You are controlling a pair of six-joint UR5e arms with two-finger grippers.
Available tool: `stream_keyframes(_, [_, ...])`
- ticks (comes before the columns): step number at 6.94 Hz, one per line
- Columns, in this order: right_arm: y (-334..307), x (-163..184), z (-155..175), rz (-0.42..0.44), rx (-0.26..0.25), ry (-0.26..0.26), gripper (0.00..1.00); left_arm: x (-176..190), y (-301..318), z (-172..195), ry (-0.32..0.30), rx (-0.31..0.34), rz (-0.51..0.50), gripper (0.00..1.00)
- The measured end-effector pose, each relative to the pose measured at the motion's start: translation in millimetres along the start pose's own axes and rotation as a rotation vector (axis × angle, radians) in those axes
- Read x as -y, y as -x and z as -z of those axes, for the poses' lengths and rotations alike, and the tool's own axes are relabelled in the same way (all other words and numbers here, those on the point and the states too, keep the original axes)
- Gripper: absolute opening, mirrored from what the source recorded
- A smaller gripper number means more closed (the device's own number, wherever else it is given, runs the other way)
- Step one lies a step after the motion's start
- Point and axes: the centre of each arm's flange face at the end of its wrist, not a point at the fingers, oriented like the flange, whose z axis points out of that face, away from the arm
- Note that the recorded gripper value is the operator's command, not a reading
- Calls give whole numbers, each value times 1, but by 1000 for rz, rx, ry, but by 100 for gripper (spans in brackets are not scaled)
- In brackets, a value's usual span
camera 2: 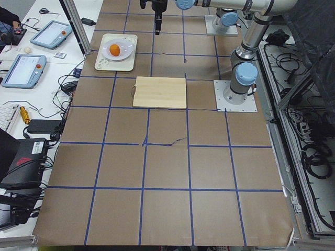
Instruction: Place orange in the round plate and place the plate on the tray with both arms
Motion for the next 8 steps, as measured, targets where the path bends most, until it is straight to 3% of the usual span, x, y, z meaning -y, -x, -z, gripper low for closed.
stream_keyframes(2, [-1, -6, 16, 25, -30, -19, 86, 0, 0, 0, 0, 0, 0, 100])
stream_keyframes(4, [0, 0, 16, 58, -28, -75, 86, 0, 0, 0, 0, 0, 0, 100])
stream_keyframes(6, [1, 1, 12, 65, -21, -89, 85, 0, 0, 0, 0, 0, 0, 100])
stream_keyframes(8, [7, -3, 14, 83, 47, -93, 85, 0, -1, 1, -3, 3, -1, 99])
